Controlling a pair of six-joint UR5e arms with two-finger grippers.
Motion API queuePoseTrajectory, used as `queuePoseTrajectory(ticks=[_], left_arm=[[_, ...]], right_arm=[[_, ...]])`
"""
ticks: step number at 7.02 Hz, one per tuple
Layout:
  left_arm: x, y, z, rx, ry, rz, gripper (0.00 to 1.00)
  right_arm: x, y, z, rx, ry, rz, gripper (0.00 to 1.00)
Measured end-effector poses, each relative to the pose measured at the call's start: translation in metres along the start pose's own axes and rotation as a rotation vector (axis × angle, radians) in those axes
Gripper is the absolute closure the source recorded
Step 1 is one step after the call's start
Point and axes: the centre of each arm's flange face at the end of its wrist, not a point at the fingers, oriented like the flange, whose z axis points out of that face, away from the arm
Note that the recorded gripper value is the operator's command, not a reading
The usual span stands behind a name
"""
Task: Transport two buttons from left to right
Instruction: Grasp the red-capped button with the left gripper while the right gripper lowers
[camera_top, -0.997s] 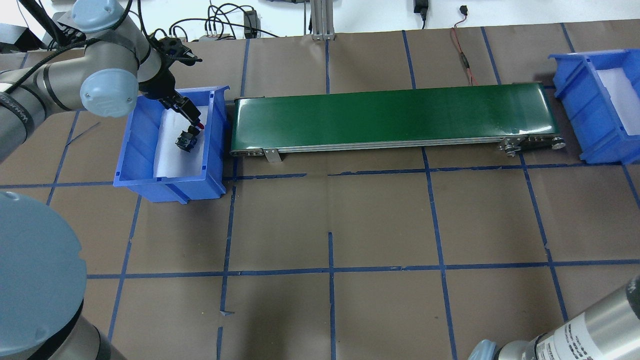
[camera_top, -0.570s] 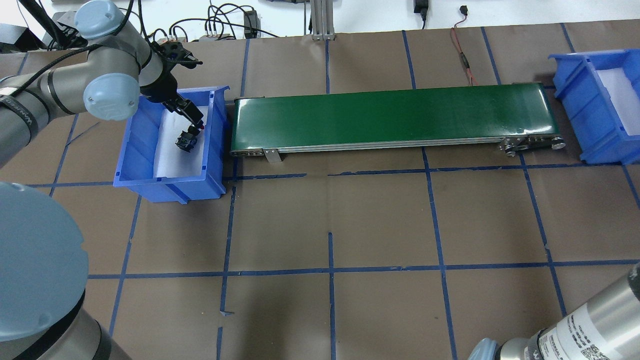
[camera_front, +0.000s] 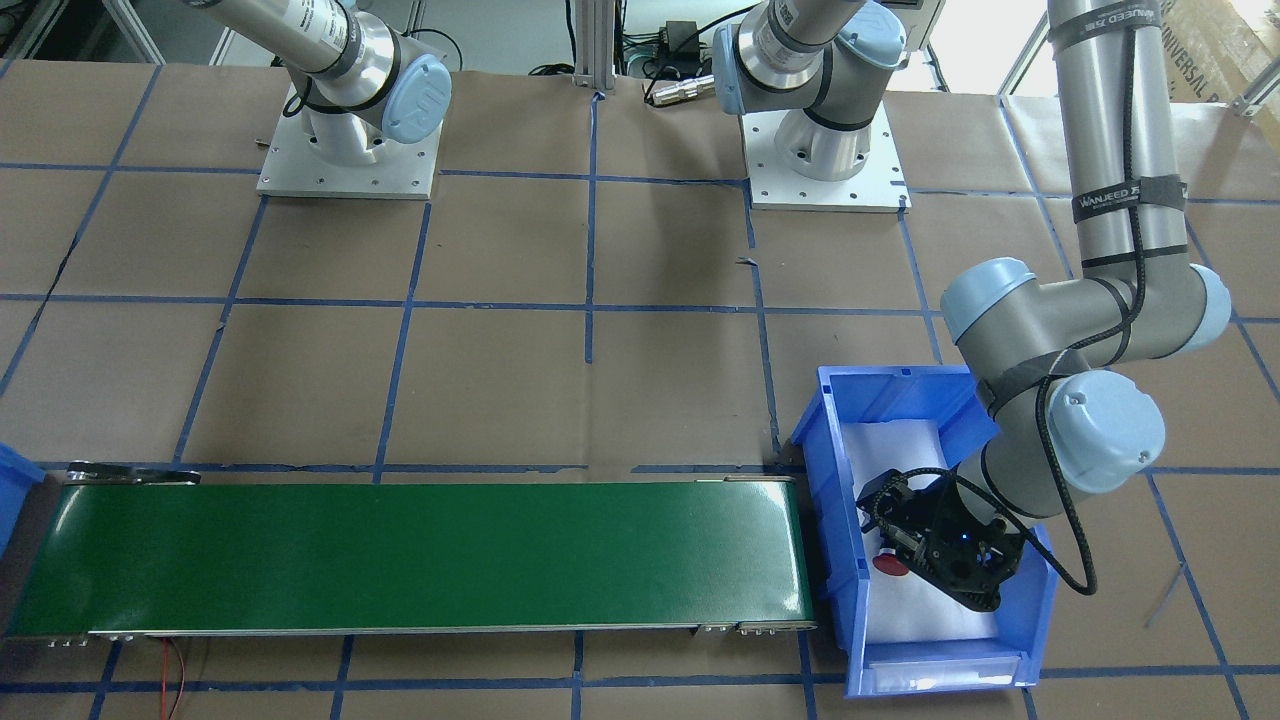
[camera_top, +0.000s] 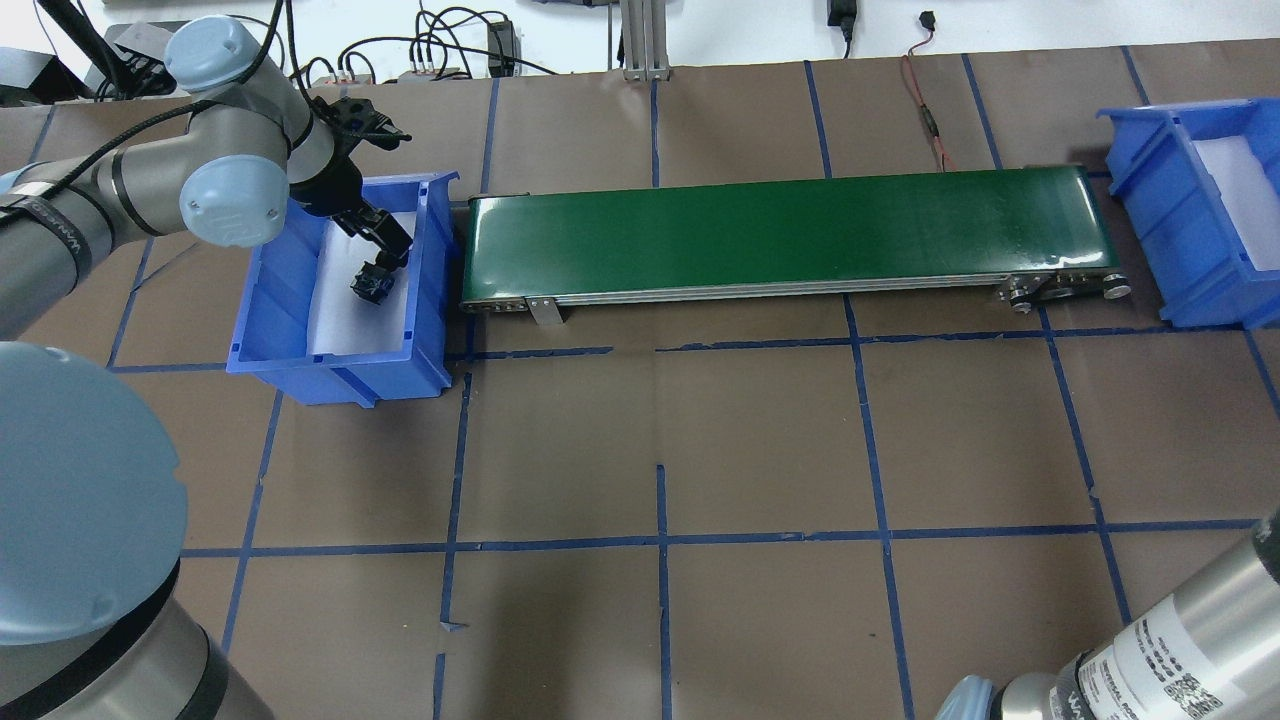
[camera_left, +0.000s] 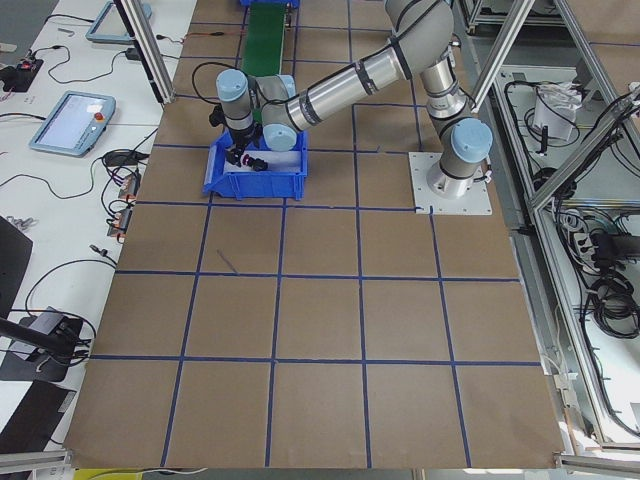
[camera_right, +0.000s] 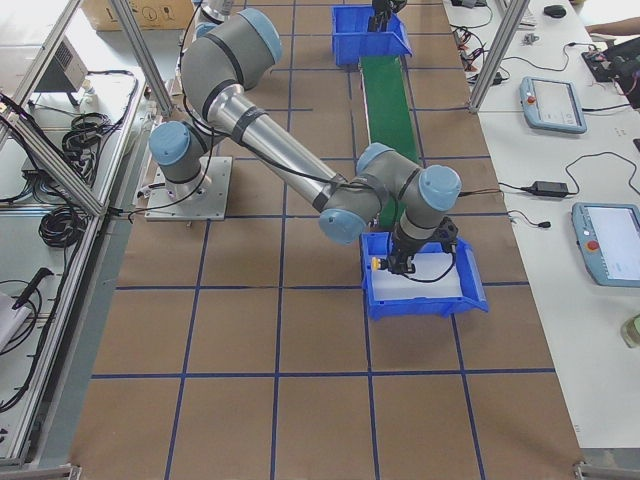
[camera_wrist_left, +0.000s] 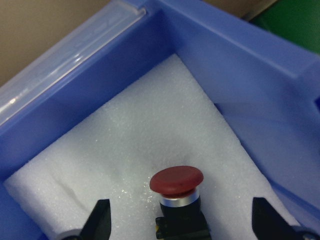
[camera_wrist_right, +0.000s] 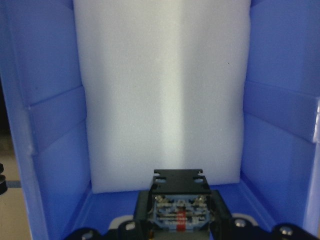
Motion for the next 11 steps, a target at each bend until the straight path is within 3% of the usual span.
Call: queuePoseTrajectory(ticks=[2,6,8,10,11], left_arm=[[-0.002,-0.001,0.005,-0.004,0.004,0.001,0.14],[-0.006,0.007,0.012,-0.016,0.013,-0.011,0.15],[-0.016,0.018,0.016,-0.023,0.022,-0.017,0.24],[-0.017,0.018,0.017,-0.024,0.022,-0.019,0.26],[-0.017,0.018,0.017,-0.024,0.022,-0.020,0.33]], right_arm=[[0.001,-0.002,0.008,-0.008,-0.007,-0.001,0.96],[0.004,-0.009,0.031,-0.022,-0.019,-0.001,0.95],[0.006,-0.014,0.041,-0.017,-0.016,-0.002,0.96],[0.007,-0.020,0.054,-0.014,-0.015,-0.003,0.95],[0.007,-0.022,0.060,-0.010,-0.019,-0.003,0.95]])
